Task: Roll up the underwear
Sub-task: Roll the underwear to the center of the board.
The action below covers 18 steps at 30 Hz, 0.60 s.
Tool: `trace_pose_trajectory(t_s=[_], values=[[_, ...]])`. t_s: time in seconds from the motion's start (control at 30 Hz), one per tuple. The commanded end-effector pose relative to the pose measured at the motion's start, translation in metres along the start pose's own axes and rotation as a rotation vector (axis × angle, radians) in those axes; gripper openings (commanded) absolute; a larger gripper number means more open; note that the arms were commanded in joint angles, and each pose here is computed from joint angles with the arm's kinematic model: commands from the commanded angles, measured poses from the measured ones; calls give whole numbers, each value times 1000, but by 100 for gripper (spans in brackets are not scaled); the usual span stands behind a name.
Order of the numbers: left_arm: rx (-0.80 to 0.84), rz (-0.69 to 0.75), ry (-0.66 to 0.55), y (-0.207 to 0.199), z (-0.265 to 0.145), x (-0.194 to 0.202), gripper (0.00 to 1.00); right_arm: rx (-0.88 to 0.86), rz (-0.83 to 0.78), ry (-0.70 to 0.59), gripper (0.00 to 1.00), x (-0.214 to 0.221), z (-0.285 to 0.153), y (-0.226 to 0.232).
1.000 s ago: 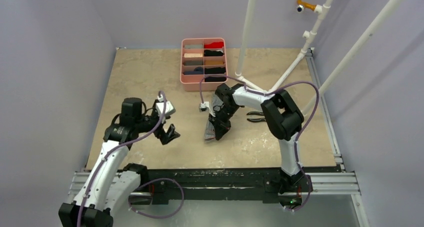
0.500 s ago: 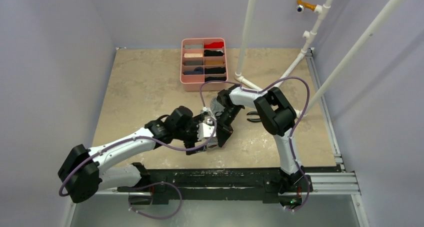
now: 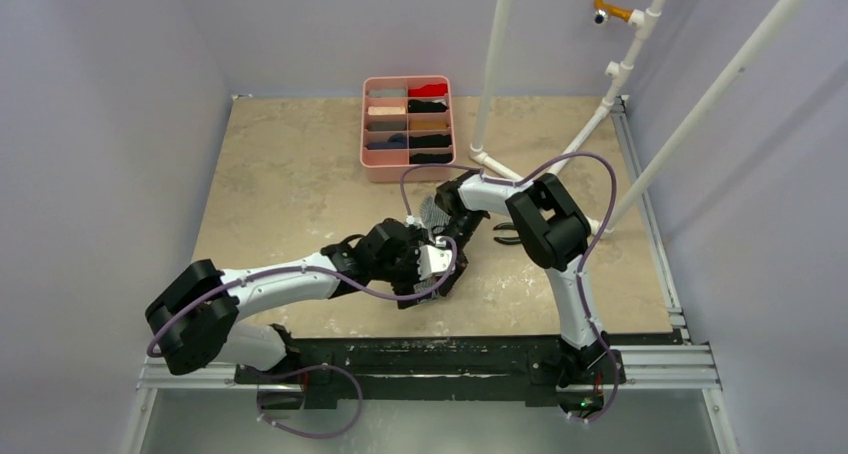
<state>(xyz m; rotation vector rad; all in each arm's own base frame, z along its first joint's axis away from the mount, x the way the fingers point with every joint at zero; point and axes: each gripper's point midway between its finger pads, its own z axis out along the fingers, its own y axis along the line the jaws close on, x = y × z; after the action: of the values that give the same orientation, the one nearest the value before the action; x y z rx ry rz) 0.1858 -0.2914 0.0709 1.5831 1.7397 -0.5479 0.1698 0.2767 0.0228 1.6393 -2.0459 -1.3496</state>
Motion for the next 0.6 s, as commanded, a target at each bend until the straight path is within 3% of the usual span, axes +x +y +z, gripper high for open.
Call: trace_pose_trajectory(t_s=[0.0, 0.57], values=[[-16, -29, -110, 3, 11, -22, 100, 15, -19, 21, 5, 1, -4, -5], [90, -83, -167, -24, 35, -5, 100, -8, -8, 31, 5, 3, -2, -8]])
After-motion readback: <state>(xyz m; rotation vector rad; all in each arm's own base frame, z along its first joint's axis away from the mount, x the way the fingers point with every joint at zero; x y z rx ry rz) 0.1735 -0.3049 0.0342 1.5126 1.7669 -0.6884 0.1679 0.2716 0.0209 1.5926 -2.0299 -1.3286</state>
